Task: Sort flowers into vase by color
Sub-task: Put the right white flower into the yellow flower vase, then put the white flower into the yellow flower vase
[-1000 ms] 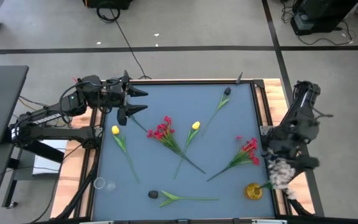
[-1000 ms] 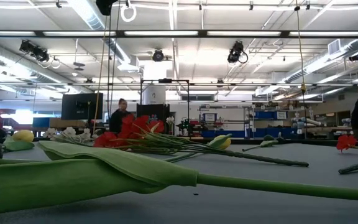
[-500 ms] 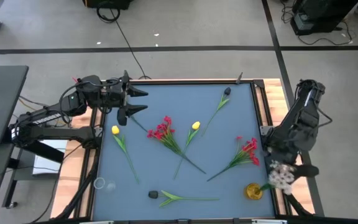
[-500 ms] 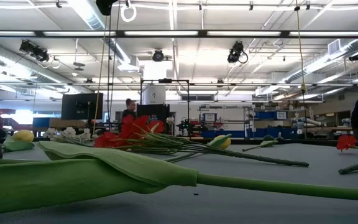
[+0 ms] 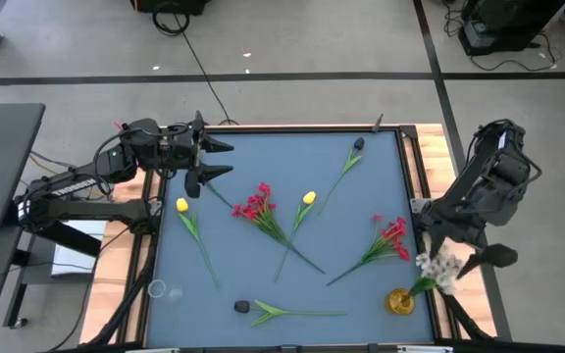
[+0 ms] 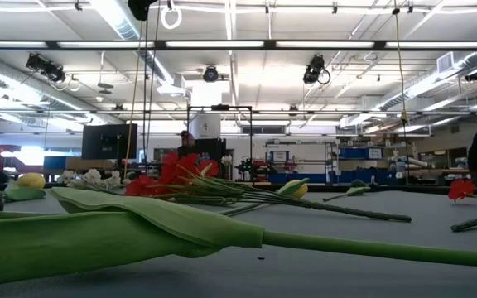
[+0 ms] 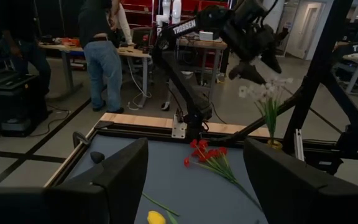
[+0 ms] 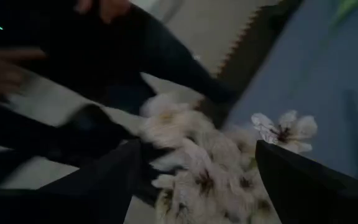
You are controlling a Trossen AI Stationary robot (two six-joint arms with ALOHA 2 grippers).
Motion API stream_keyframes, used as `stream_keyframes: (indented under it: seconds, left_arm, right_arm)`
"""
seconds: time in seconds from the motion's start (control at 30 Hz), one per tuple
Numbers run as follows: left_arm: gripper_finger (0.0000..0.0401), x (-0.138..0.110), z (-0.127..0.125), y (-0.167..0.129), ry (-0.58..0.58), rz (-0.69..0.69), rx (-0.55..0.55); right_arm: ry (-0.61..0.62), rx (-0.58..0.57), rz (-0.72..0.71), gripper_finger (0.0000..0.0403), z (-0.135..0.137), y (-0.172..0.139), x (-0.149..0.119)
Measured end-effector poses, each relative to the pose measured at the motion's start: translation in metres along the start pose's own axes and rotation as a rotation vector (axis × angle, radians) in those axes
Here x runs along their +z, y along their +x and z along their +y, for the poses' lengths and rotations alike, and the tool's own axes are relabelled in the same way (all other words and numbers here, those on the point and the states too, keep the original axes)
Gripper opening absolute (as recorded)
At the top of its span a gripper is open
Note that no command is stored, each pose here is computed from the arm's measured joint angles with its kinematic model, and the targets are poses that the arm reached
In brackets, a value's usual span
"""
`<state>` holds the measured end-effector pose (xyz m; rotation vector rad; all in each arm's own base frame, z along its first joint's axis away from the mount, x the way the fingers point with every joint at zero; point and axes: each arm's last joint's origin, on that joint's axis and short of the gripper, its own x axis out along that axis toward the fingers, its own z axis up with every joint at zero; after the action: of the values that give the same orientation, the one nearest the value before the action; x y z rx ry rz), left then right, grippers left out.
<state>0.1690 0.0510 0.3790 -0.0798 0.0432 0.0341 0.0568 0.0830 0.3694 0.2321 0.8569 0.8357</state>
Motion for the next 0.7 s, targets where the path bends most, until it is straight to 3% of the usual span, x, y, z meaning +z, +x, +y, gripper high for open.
stream_keyframes:
  seconds: [0.2,0.3,0.4,0.57,0.7]
  left_arm:
    - [0.027,0.0,0.0,0.0,0.0,0.0,0.0]
    - [0.027,0.0,0.0,0.0,0.0,0.0,0.0]
    - [0.027,0.0,0.0,0.0,0.0,0.0,0.0]
    - [0.027,0.0,0.0,0.0,0.0,0.0,0.0]
    - [0.027,0.0,0.0,0.0,0.0,0.0,0.0]
  right_arm:
    - [-0.15,-0.446,-0.26,0.0325,-0.01,-0.003,0.018]
    - [-0.109,-0.697,-0.429,0.0325,-0.017,-0.005,0.03]
    - [0.007,-0.873,-0.592,0.0325,-0.027,-0.009,0.044]
    - [0.171,-0.976,-0.792,0.0324,-0.048,-0.014,0.072]
    - [0.19,-0.891,-0.912,0.0324,-0.068,-0.009,0.104]
